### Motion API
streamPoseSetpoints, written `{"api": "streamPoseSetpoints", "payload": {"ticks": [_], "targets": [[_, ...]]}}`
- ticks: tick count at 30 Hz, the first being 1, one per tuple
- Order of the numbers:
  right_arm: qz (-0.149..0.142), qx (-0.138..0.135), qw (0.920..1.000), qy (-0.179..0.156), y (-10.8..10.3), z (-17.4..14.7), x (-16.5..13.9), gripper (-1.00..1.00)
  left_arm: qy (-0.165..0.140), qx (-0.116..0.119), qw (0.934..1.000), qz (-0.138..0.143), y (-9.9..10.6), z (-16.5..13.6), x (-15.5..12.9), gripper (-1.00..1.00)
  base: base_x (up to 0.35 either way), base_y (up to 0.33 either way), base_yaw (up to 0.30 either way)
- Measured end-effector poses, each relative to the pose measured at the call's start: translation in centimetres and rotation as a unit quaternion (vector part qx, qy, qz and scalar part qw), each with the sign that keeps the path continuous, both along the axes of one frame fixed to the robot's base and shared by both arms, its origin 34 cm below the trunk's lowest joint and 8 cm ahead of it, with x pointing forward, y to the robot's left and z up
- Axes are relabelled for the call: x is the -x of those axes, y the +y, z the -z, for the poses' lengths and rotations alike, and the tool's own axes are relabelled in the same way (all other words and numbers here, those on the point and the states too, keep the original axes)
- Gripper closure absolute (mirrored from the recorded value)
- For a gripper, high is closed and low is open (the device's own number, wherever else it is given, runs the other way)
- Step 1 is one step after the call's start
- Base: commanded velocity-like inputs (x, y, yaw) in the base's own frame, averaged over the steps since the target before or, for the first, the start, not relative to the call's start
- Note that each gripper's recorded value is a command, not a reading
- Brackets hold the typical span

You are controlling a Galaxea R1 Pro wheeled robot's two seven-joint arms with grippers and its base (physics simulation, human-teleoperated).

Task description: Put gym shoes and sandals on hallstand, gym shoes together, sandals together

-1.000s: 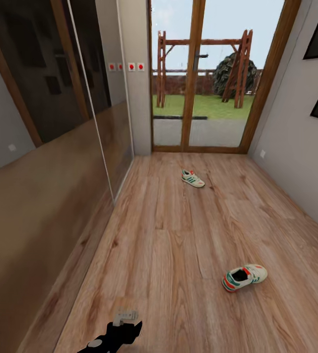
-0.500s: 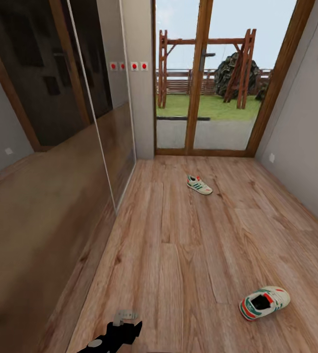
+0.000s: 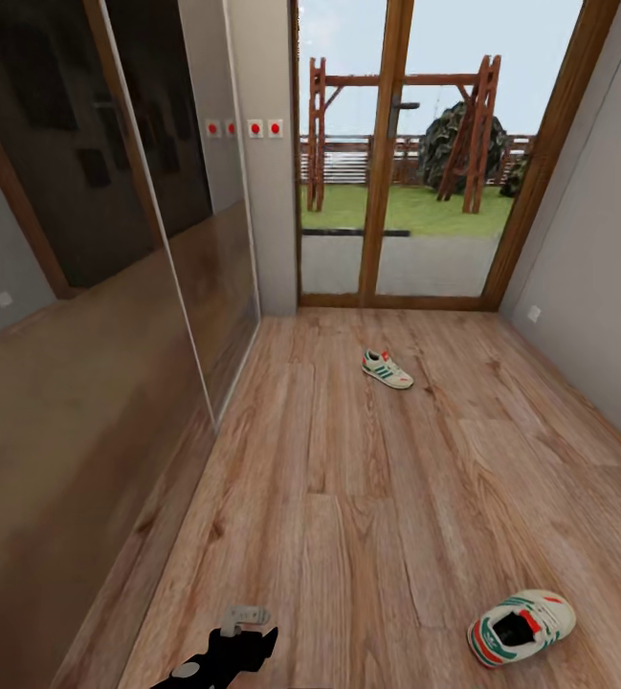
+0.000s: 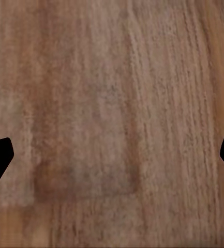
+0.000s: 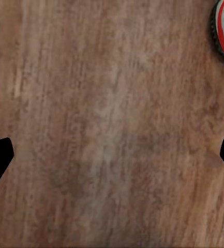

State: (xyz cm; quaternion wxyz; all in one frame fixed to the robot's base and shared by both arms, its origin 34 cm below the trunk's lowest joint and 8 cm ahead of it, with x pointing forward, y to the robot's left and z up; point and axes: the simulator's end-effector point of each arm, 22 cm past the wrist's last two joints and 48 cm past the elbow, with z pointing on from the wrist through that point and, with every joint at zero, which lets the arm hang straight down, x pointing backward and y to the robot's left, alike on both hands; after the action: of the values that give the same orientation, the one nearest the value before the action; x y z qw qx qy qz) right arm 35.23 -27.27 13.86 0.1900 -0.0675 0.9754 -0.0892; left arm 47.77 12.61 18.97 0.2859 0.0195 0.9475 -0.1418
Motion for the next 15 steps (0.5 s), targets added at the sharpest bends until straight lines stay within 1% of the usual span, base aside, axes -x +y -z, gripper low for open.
{"api": "streamPoseSetpoints", "payload": {"ticks": [4,10,15], "targets": [[0.0,0.0,1.0,0.0,0.0,0.0,0.0,-1.0,0.0,0.0,1.0,0.0,0.0,0.0,0.0,-1.0,0.077,-0.012,0.0],[0.0,0.0,1.0,0.0,0.0,0.0,0.0,-1.0,0.0,0.0,1.0,0.0,0.0,-0.01,-0.01,-1.0,0.201,-0.004,0.0],[0.0,0.0,1.0,0.0,0.0,0.0,0.0,-1.0,0.0,0.0,1.0,0.0,0.0,-0.01,-0.01,-1.0,0.085,-0.001,0.0]]}}
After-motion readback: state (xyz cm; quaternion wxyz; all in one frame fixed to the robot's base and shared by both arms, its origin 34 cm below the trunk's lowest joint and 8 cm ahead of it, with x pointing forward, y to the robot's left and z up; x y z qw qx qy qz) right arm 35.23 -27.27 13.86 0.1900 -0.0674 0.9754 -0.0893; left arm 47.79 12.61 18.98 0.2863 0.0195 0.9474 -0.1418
